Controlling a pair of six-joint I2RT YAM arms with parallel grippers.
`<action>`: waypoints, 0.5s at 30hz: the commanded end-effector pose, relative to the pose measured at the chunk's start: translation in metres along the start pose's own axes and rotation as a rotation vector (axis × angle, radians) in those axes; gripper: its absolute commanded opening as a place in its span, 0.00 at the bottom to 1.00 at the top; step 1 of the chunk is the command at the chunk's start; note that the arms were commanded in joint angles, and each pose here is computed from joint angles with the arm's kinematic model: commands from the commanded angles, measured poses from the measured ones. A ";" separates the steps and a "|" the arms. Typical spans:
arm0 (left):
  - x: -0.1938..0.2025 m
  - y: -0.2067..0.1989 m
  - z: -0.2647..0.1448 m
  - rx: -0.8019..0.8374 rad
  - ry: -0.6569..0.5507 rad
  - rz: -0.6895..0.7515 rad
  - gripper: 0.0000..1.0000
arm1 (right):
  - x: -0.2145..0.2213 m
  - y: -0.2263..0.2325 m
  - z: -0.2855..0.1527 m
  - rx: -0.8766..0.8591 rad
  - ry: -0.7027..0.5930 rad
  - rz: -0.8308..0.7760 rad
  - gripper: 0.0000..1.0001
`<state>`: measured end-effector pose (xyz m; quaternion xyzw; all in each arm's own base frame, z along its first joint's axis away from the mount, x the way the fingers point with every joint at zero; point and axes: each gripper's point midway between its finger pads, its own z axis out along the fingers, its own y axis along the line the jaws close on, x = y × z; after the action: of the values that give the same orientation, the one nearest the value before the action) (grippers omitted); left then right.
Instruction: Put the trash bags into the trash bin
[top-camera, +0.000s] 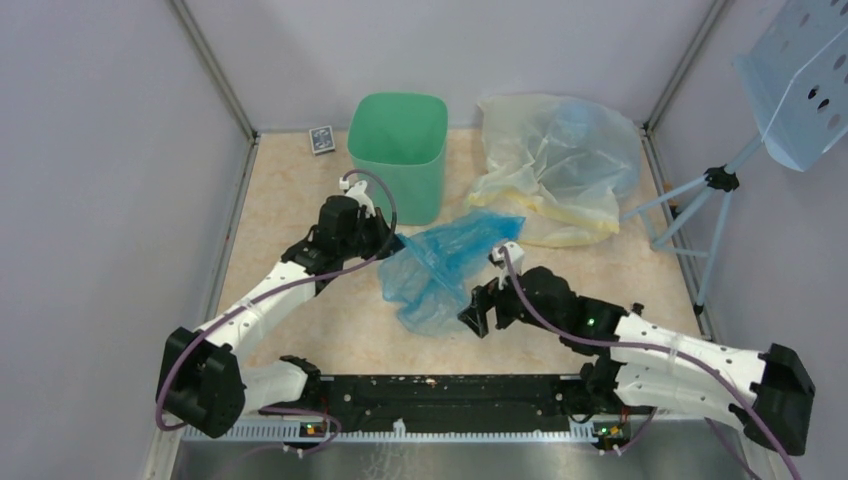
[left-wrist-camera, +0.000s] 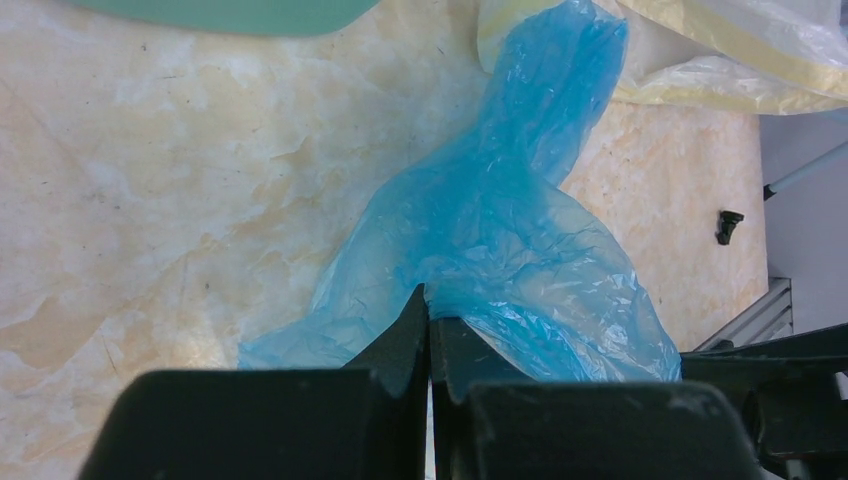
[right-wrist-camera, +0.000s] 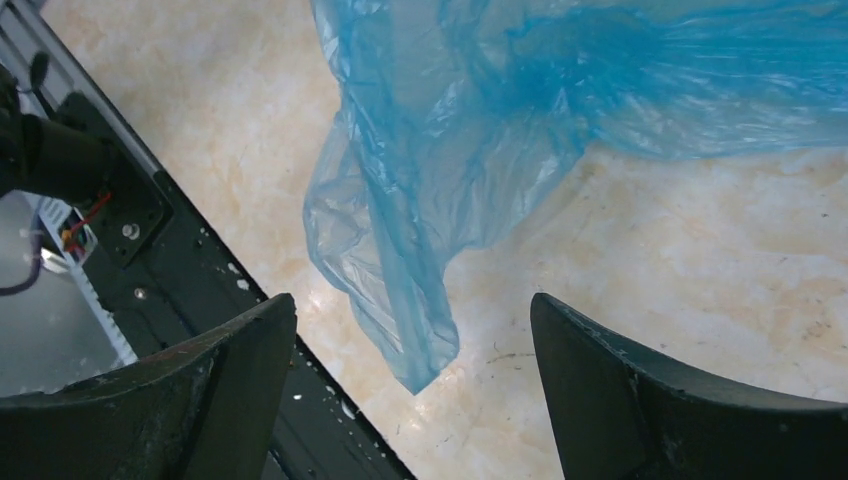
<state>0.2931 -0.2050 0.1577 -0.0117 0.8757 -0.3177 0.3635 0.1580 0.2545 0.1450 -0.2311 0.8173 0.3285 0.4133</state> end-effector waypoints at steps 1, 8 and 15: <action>-0.014 -0.015 -0.004 0.064 -0.042 -0.006 0.00 | -0.013 0.002 0.019 0.097 -0.055 -0.038 0.86; -0.038 -0.030 -0.029 0.120 -0.085 -0.030 0.00 | 0.002 -0.049 0.041 0.427 -0.035 0.044 0.61; -0.072 -0.012 -0.064 0.036 -0.179 -0.008 0.00 | -0.016 -0.106 0.006 0.662 -0.105 0.149 0.26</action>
<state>0.2975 -0.1795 0.2066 -0.0409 0.8518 -0.3461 0.3911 0.2098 0.2252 0.0864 -0.1020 0.8851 0.1230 0.4372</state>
